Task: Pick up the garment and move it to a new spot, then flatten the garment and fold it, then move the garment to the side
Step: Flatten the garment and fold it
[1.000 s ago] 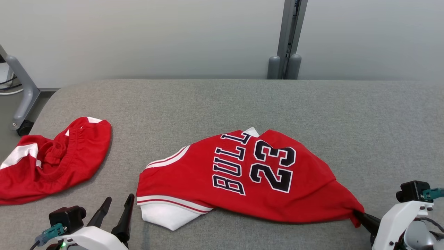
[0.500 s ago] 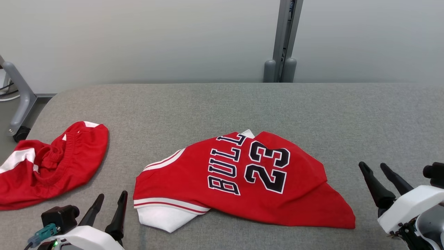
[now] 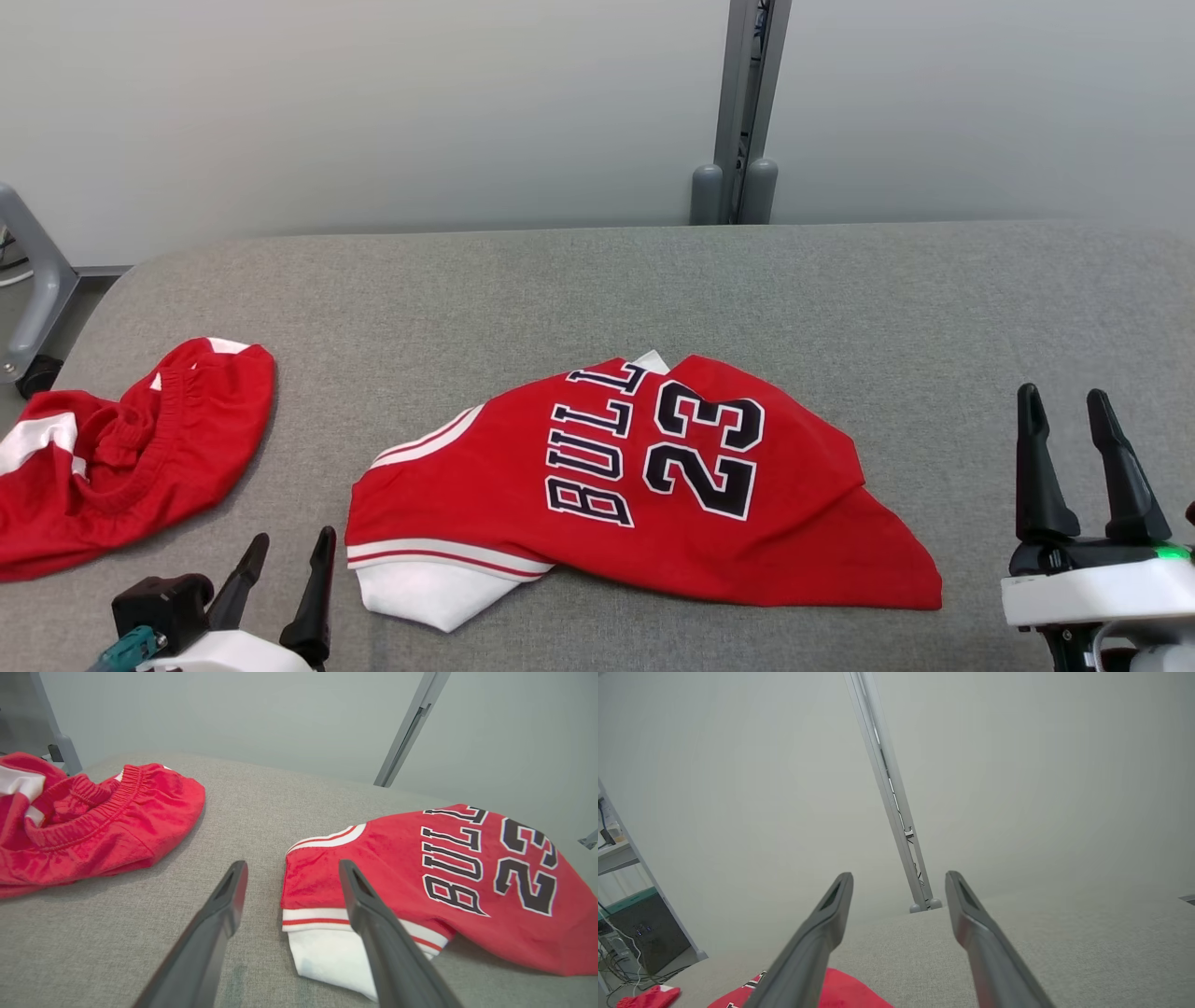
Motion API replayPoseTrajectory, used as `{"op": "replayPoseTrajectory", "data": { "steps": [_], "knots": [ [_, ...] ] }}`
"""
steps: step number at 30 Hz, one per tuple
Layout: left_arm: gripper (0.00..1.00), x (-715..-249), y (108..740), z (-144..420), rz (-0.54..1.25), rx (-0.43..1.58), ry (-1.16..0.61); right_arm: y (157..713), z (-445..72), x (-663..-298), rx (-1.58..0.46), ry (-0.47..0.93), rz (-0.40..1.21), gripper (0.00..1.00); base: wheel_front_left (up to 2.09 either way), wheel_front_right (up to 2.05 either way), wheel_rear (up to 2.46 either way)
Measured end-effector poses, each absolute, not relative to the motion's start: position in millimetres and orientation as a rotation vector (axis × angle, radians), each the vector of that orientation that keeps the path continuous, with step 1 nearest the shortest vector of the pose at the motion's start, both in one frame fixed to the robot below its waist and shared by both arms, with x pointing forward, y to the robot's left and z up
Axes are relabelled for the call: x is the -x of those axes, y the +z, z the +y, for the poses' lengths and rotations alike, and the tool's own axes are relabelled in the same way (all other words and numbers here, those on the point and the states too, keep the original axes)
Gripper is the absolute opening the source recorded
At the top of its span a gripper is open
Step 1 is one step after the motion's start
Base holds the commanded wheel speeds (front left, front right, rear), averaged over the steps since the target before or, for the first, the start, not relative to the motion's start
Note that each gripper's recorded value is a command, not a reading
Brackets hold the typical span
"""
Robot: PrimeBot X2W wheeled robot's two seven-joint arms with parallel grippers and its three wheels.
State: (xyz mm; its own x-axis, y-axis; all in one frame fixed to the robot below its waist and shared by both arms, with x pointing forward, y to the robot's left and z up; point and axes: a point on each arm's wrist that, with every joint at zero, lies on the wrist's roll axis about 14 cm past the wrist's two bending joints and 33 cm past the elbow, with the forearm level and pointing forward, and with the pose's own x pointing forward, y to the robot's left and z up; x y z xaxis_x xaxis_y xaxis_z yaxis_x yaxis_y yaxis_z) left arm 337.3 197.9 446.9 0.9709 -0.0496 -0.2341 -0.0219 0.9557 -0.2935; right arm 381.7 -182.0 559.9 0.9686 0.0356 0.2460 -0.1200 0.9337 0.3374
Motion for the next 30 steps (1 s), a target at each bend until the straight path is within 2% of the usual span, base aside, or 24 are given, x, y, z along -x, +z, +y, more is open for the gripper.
{"op": "replayPoseTrajectory", "data": {
  "steps": [7, 14, 26, 30],
  "knots": [
    [1.00, -331, 441, 192, 0.275, 0.255, -0.027, 549, -173, -381, -0.319, 0.081, -0.215, 1.00, 0.00, 0.00, 0.00],
    [1.00, -313, 404, 174, 0.494, 0.253, -0.116, 555, -174, -385, -0.309, 0.079, -0.236, 1.00, 0.00, 0.00, 0.00],
    [1.00, -303, 364, 120, 0.772, 0.389, -0.277, 555, -187, -391, -0.297, 0.039, -0.241, 1.00, 0.00, 0.00, 0.00],
    [1.00, -321, 367, 116, 0.739, 0.419, -0.275, 552, -194, -391, -0.292, 0.017, -0.238, 1.00, 0.00, 0.00, 0.00]
  ]
}}
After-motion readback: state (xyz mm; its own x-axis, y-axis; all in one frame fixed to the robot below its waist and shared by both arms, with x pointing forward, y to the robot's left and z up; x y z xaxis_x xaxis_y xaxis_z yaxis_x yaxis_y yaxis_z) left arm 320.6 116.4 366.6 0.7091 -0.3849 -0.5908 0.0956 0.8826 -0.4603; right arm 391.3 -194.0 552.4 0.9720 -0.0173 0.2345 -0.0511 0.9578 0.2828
